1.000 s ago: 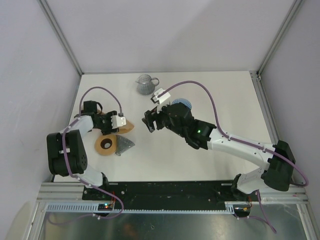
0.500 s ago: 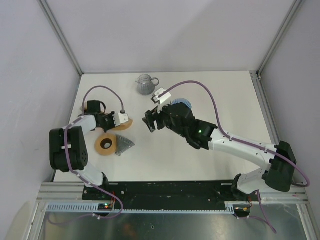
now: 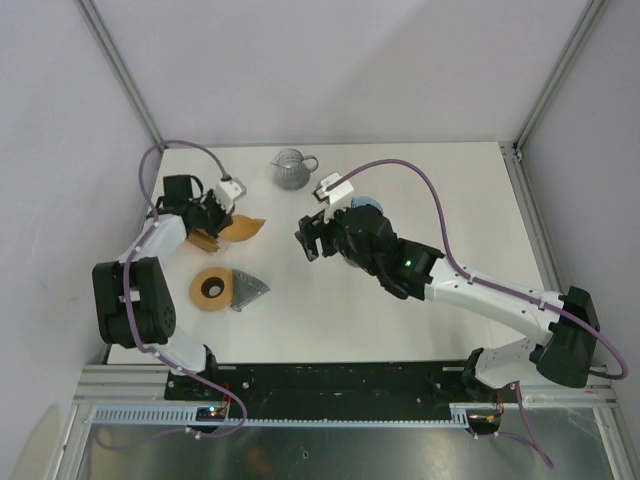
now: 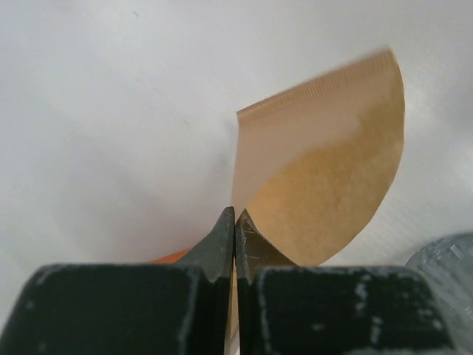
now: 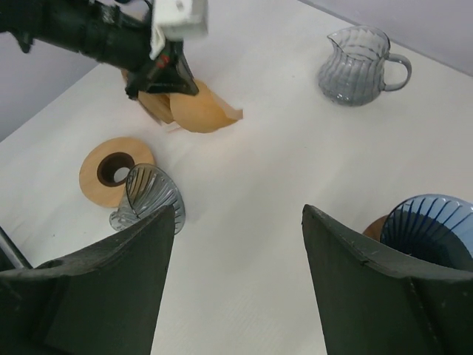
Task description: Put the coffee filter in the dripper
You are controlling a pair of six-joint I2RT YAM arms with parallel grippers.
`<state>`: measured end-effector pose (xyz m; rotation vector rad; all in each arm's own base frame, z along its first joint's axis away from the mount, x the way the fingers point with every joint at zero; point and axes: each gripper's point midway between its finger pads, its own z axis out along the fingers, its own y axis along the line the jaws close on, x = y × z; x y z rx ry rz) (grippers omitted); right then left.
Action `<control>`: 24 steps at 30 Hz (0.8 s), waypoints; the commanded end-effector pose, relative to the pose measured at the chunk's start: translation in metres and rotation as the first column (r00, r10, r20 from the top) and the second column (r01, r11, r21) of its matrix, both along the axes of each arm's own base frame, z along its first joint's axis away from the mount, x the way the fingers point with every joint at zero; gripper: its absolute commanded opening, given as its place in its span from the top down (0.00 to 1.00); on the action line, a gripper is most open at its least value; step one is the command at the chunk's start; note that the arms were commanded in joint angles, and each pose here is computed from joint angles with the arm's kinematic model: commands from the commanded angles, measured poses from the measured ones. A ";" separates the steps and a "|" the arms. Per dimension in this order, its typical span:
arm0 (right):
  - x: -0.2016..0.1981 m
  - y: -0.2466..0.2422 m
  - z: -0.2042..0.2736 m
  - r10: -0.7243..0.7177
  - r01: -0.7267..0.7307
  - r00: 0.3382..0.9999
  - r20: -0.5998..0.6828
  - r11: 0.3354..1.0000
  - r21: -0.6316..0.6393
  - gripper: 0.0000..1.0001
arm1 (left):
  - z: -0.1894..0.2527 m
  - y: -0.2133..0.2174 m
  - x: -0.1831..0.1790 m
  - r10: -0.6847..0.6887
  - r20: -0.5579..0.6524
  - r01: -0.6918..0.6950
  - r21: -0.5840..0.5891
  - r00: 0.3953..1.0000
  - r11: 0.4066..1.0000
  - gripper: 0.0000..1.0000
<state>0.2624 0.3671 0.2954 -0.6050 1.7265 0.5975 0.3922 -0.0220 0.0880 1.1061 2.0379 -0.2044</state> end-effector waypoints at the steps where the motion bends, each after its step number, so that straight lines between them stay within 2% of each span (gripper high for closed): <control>1: 0.011 -0.018 0.012 -0.098 0.100 0.995 -0.036 0.993 0.069 0.25 | 0.085 -0.023 0.017 0.129 0.062 -0.111 -0.232 0.990 0.966 1.00; 7: 0.023 -0.005 0.019 -0.122 0.143 0.987 -0.109 0.965 0.220 0.26 | 0.149 -0.049 0.003 0.207 0.125 -0.159 -0.313 0.970 0.936 1.00; 11: 0.032 0.018 0.026 -0.107 0.146 0.986 -0.130 0.927 0.344 0.26 | 0.178 -0.095 -0.021 0.183 0.169 -0.117 -0.337 0.968 0.934 1.00; 15: 0.044 0.029 0.026 -0.105 0.173 0.979 -0.178 0.885 0.431 0.26 | 0.199 -0.115 -0.034 0.188 0.143 -0.120 -0.386 0.972 0.915 1.00; 19: 0.052 0.038 0.024 -0.101 0.181 0.977 -0.188 0.860 0.478 0.27 | 0.206 -0.124 -0.042 0.177 0.136 -0.109 -0.401 0.975 0.909 1.00; 24: 0.073 0.044 -0.007 -0.118 0.236 0.957 -0.265 0.846 0.479 0.31 | 0.216 -0.138 -0.054 0.140 0.115 -0.074 -0.451 0.983 0.889 1.00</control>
